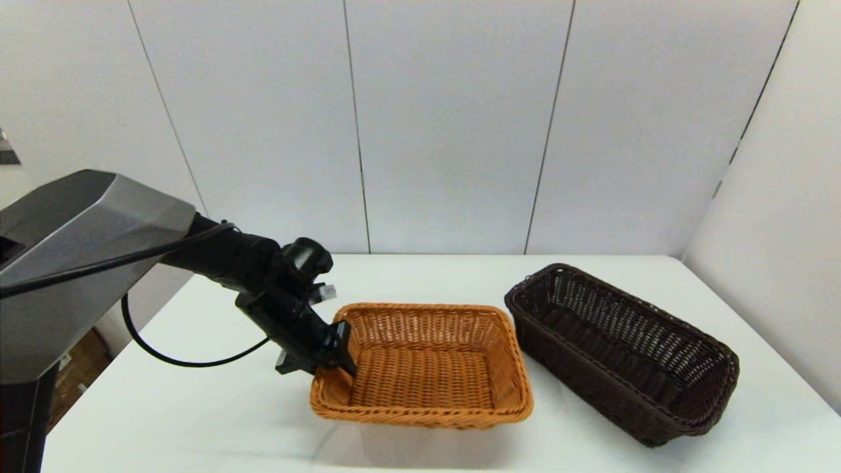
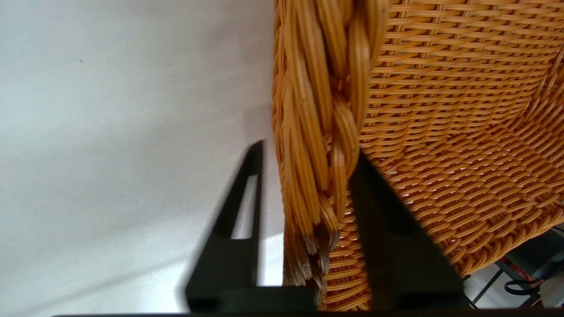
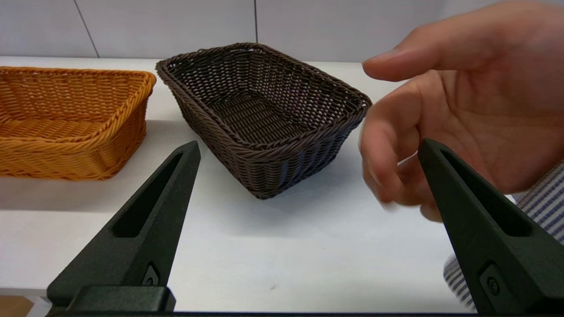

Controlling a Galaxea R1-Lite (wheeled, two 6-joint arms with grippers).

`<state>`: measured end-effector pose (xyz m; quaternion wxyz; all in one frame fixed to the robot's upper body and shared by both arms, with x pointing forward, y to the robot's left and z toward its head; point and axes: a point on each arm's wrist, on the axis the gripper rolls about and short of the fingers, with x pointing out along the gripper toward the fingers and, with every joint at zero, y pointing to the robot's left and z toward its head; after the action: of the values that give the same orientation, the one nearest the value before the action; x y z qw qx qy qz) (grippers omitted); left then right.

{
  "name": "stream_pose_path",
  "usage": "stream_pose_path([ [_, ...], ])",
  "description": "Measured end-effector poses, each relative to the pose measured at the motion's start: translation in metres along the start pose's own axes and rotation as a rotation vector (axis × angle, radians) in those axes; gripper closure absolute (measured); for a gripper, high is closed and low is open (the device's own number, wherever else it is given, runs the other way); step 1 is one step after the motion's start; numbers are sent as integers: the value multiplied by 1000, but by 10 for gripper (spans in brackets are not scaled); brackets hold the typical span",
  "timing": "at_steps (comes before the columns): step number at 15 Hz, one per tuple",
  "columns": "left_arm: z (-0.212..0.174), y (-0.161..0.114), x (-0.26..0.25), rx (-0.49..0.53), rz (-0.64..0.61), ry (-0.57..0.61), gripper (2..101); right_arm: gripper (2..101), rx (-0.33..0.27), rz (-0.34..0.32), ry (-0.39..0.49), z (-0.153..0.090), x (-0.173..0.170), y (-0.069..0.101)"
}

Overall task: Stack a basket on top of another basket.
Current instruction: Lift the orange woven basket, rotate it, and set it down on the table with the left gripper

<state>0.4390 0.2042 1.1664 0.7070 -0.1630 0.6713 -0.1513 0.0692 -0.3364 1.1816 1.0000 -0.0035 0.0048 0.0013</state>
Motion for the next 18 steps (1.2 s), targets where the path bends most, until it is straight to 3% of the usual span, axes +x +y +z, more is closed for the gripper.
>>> stream_pose_path([
  [4,0,1,-3,-7,3,-9,390,43,0,0,0,0,0,0],
  [7,-1,0,-20,-7,-9,-47,282,43,0,0,0,0,0,0],
  [13,-27,-15,-102,53,6,-274,164,43,0,0,0,0,0,0],
  [18,-98,-21,-163,108,38,-426,115,43,0,0,0,0,0,0],
])
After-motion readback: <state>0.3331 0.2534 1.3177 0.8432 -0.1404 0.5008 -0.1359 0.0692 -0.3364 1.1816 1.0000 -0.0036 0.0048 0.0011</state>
